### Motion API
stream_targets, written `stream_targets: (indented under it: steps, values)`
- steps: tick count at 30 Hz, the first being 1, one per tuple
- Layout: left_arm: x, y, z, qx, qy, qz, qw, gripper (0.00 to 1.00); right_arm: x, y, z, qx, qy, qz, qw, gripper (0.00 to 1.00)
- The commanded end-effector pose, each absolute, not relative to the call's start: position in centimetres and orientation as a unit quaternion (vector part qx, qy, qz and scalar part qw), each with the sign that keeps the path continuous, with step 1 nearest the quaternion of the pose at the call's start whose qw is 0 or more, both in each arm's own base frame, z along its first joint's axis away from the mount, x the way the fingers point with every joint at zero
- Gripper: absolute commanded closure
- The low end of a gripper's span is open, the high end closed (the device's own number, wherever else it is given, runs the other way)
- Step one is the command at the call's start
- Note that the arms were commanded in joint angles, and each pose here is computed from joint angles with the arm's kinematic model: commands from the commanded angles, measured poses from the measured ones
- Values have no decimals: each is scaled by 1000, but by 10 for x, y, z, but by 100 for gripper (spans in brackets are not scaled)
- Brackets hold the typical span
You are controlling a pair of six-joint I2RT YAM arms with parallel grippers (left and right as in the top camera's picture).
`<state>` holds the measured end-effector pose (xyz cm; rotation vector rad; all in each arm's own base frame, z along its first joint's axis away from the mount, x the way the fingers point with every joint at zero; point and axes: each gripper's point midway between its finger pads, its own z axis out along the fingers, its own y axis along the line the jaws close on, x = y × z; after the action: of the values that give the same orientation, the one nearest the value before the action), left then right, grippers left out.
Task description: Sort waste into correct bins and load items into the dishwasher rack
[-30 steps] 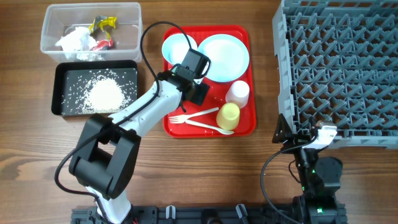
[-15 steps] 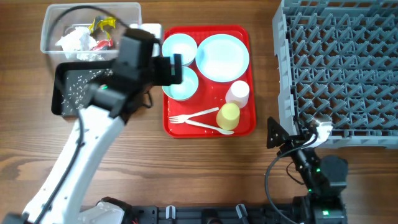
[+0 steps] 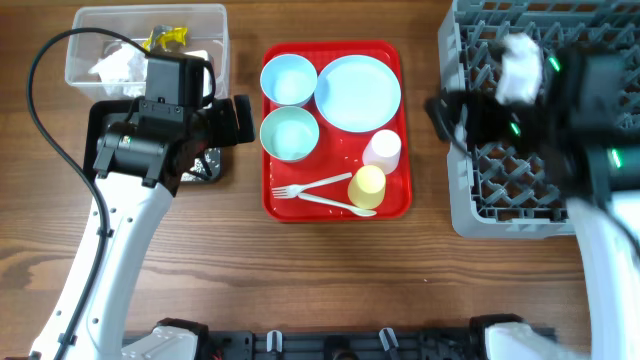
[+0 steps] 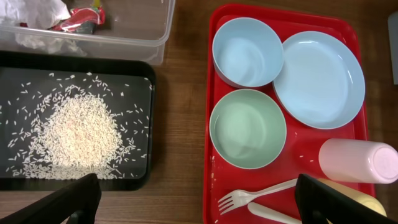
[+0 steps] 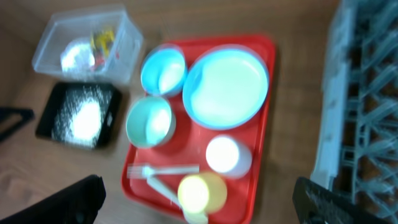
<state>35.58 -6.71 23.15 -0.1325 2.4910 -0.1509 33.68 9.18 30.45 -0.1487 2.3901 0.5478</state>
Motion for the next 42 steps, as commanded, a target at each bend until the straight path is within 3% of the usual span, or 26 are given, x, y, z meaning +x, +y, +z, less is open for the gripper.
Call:
stream_targets:
  steps: [1, 7, 13, 21, 23, 30, 42]
  values:
    - [357, -66, 231, -58, 945, -60, 315, 0, 364, 122, 269, -108, 947, 175, 247, 0]
    - [358, -60, 232, -64, 945, -45, 319, 0, 364, 155, 169, -161, 980, 60, 105, 0]
    - [358, -60, 232, -64, 945, -45, 319, 0, 359, 174, 119, -162, 982, 89, 25, 0]
    - [357, -60, 231, -64, 945, -44, 318, 0, 351, 153, 103, -67, 997, 33, -14, 0]
    - [357, -60, 231, -64, 945, -44, 318, 0, 344, 146, 103, -24, 999, 1, -23, 6]
    - [360, -43, 232, -81, 942, -9, 326, 0, 313, 166, 79, -1, 997, -68, -27, 12]
    - [359, 14, 230, -155, 935, 17, 318, 0, 300, 187, 40, -27, 999, -33, -32, 11]
